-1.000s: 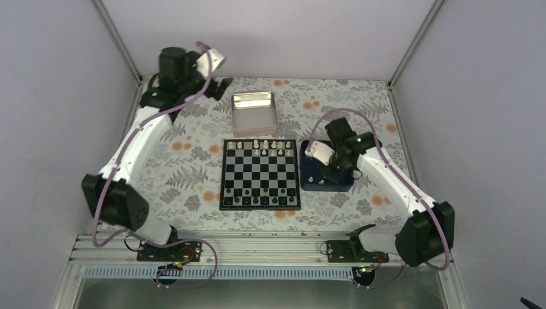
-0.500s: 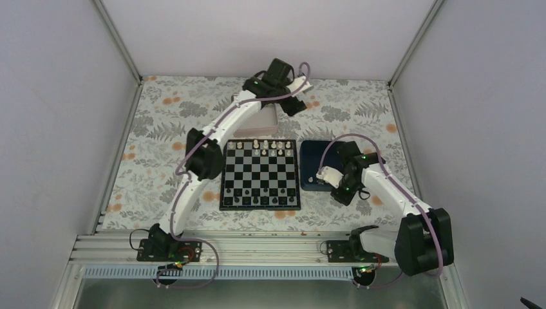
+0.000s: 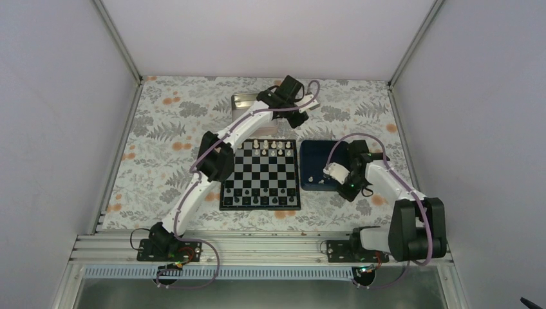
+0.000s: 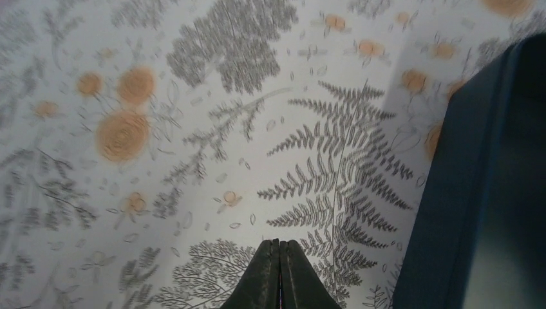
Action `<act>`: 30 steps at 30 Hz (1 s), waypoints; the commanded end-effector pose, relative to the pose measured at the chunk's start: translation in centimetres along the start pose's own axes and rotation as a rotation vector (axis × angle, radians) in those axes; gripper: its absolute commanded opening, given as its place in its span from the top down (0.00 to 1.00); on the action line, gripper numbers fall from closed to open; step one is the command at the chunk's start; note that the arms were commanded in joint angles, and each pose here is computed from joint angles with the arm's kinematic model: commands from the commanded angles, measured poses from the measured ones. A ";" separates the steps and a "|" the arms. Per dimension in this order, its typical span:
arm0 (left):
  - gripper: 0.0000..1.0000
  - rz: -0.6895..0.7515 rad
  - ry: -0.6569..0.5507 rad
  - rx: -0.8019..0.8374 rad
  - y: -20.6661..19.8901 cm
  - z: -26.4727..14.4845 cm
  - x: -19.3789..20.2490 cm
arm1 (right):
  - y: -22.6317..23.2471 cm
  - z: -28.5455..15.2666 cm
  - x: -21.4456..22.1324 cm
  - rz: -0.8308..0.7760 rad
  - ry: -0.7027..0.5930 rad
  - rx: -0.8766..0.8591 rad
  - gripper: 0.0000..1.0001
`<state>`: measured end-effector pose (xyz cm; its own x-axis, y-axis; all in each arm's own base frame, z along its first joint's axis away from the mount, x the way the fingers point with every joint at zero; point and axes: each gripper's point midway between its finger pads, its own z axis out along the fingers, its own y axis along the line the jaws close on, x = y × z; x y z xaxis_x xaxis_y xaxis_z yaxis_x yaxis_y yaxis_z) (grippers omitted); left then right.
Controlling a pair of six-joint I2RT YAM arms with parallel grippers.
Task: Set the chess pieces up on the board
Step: Adjust the storage box at the center of the board.
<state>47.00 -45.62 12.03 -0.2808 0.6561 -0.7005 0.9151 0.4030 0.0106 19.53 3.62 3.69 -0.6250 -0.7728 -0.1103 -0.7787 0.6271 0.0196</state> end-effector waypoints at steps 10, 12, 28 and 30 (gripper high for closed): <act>0.98 0.015 0.135 0.065 -3.6 2.9 3.8 | -4.7 -0.2 -1.8 0.074 -0.064 0.058 0.96; 0.98 0.029 0.144 0.080 -4.4 2.9 3.8 | -5.8 -0.5 -1.8 0.103 -0.071 0.071 0.96; 0.98 0.128 0.149 0.171 -10.7 2.7 2.2 | -13.7 -2.2 -1.9 0.238 -0.088 0.185 0.96; 0.98 0.135 0.152 0.184 -11.5 2.5 2.1 | -14.7 -2.3 -1.6 0.252 -0.081 0.206 0.96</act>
<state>40.24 -48.24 5.66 -0.2515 0.7924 -0.5557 0.9580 0.2855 -0.0265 28.71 -3.43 5.01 -0.7841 -0.6034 -0.1450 -0.5988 0.7970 -0.0786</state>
